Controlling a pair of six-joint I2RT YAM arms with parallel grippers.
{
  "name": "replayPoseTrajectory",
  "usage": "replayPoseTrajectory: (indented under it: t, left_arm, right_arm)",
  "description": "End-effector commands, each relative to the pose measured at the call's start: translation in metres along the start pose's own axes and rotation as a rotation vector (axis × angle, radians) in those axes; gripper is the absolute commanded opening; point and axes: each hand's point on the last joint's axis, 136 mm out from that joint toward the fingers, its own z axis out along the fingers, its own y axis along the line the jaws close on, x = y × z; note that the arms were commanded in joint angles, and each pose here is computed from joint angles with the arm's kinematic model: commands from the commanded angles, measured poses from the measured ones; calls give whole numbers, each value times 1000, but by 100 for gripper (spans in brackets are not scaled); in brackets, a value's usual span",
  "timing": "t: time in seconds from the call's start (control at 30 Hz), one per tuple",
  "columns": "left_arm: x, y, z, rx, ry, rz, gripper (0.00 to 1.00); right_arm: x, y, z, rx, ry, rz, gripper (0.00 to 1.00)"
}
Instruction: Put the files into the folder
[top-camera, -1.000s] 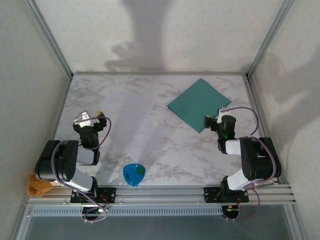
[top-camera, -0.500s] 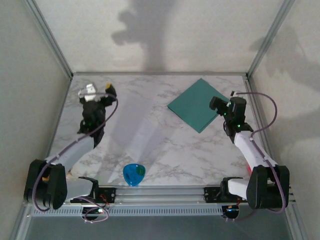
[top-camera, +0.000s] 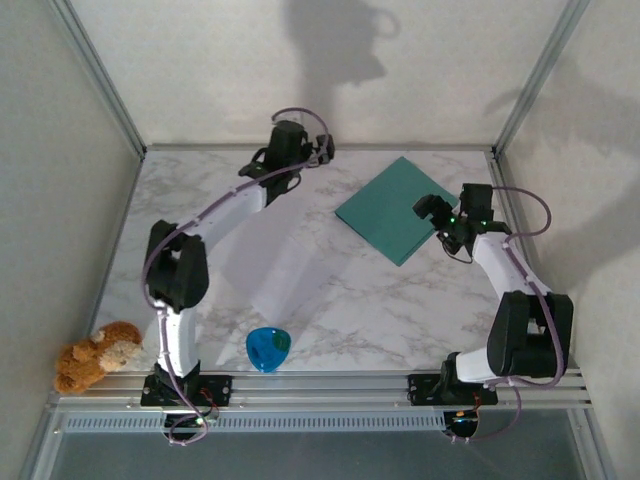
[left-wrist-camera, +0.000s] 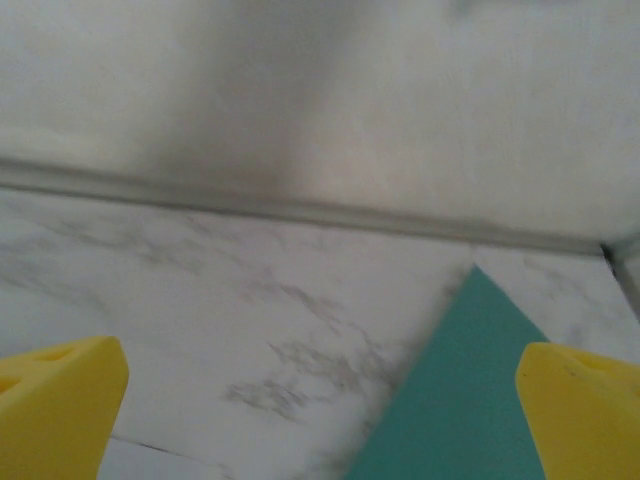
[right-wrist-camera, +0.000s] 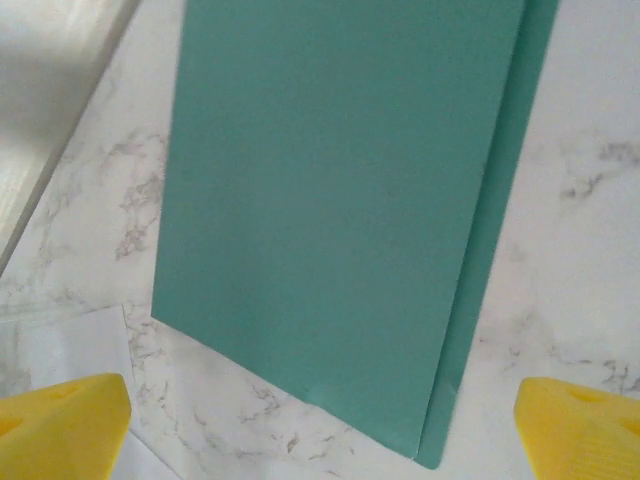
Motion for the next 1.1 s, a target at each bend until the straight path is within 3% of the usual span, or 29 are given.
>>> replayPoseTrajectory:
  t: [0.0, 0.13, 0.43, 1.07]
  left_arm:
    - [47, -16, 20, 67, 209, -34, 99]
    - [81, -28, 47, 142, 317, -46, 94]
    - [144, -25, 93, 169, 491, -68, 89]
    - [178, -24, 104, 209, 574, -104, 88]
  right_arm:
    - [5, 4, 6, -42, 96, 88, 99]
    - [7, -4, 23, -43, 156, 131, 98]
    - [6, -13, 54, -3, 238, 152, 94]
    - [3, -24, 86, 35, 292, 164, 93]
